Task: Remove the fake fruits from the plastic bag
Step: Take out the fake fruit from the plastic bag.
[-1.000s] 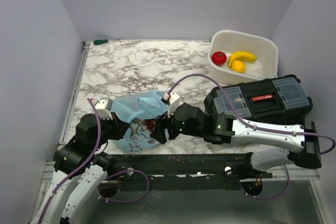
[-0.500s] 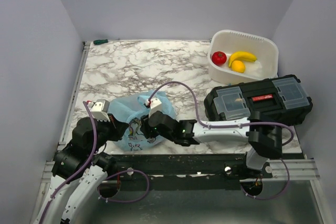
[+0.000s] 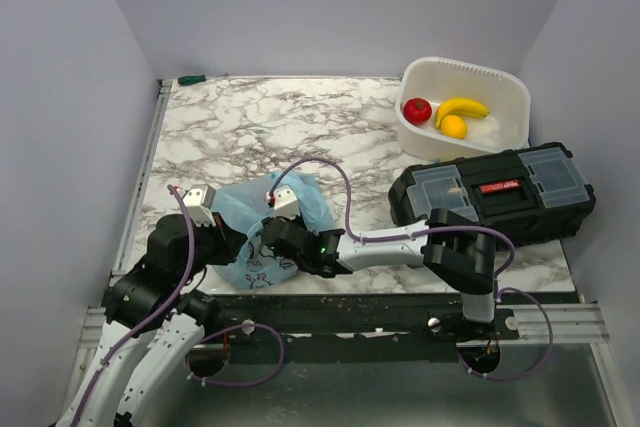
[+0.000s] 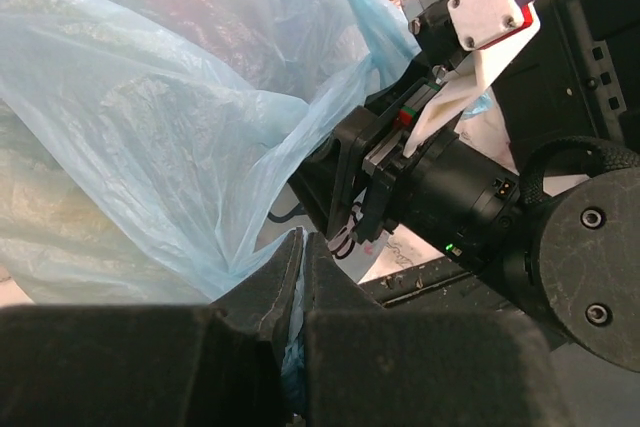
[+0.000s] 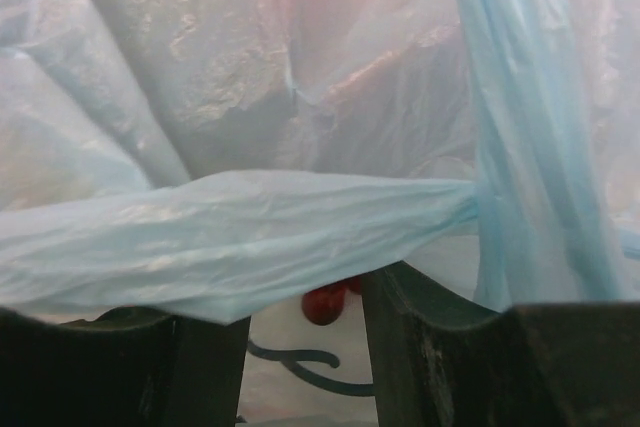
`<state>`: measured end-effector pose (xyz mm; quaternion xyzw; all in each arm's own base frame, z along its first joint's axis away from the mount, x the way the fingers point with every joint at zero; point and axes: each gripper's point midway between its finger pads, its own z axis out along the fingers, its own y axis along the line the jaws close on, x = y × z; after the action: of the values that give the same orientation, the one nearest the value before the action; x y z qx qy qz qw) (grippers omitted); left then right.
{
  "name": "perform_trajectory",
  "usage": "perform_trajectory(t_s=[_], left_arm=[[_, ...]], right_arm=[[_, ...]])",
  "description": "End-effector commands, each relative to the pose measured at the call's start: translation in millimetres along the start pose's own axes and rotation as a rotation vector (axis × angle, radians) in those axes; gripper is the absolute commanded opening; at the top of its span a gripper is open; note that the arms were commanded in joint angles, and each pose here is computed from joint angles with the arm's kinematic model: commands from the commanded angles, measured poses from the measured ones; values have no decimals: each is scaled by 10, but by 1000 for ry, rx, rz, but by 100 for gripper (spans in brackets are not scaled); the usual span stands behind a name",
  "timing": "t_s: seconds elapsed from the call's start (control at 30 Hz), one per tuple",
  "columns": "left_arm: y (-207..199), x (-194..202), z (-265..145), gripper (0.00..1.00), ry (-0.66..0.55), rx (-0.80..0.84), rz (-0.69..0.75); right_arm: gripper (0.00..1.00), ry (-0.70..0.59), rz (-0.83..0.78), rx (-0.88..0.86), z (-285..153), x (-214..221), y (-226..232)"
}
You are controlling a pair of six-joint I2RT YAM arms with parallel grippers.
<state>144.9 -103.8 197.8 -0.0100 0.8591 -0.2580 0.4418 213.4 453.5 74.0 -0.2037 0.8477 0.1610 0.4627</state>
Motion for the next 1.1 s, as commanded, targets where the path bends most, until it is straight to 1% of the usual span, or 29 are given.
perform_trajectory(t_s=[0.0, 0.1, 0.2, 0.4, 0.6, 0.67, 0.73, 0.8, 0.97, 1.07], left_arm=[[13, 13, 14, 0, -2, -4, -1], [12, 15, 16, 0, -2, -3, -1], [11, 21, 30, 0, 9, -5, 0], [18, 34, 58, 0, 25, -12, 0], [22, 24, 44, 0, 12, -12, -2], [24, 27, 46, 0, 14, -13, -2], [22, 23, 47, 0, 14, -13, -2], [25, 25, 48, 0, 16, -16, -2], [26, 22, 41, 0, 11, -15, -4], [31, 14, 34, 0, 3, -17, -6]], right_arm=[[49, -19, -57, 145, 88, 31, -304], [55, -9, -90, 190, 123, 79, -432], [58, 11, -101, 195, 186, 141, -498], [59, 52, -107, 158, 307, 284, -443], [58, 78, -144, 136, 419, 386, -365], [55, 83, -157, 128, 438, 392, -348], [47, 60, -145, 108, 461, 332, -282], [44, 59, -145, 94, 470, 315, -253], [28, 47, -118, 46, 412, 214, -157], [21, 30, -93, 20, 331, 82, -104]])
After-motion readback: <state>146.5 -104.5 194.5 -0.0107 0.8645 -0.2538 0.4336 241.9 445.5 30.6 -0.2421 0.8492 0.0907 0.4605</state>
